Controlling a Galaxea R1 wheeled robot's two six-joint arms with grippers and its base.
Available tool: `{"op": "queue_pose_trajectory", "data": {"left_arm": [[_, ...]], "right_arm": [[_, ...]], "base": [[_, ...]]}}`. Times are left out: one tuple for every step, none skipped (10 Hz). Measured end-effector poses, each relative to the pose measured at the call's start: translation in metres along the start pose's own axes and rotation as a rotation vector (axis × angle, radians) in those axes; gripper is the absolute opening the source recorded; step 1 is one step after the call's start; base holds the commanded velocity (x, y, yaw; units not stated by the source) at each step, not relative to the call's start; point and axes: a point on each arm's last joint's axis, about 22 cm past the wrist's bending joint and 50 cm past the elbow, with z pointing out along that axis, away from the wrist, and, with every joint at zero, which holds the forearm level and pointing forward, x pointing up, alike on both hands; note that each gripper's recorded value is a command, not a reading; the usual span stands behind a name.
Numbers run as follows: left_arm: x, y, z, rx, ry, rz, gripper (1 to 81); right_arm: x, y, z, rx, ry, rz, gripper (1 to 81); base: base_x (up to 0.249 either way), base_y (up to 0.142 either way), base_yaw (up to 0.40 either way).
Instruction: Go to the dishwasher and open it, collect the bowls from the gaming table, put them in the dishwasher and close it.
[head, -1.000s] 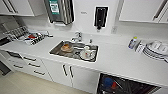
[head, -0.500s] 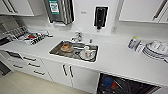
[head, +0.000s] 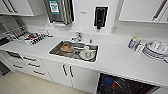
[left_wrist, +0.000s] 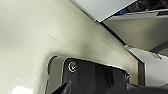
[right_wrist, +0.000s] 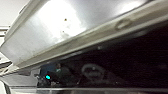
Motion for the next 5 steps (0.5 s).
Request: {"op": "queue_pose_trajectory", "data": {"left_arm": [[-0.005, 0.003, 0.004, -0.001, -0.006, -0.004, 81.1], [-0.008, 0.003, 0.007, 0.004, -0.011, -0.006, 81.1], [-0.012, 0.005, 0.009, 0.002, -0.023, 0.001, 81.1], [-0.016, 0.006, 0.011, 0.003, -0.033, 0.003, 81.1], [-0.019, 0.007, 0.015, 0.007, -0.040, 0.002, 81.1]], "right_arm": [[0.022, -0.027, -0.006, 0.033, 0.019, 0.002, 81.1], [0.058, -0.067, -0.016, 0.097, 0.074, -0.031, 81.1], [0.112, -0.117, -0.037, 0.193, 0.180, -0.116, 81.1], [0.156, -0.151, -0.065, 0.249, 0.265, -0.162, 81.1], [0.200, -0.173, -0.108, 0.289, 0.352, -0.183, 81.1]], "base": [[0.000, 0.000, 0.000], [0.000, 0.000, 0.000], [0.000, 0.000, 0.000], [0.000, 0.000, 0.000], [0.000, 0.000, 0.000]]}}
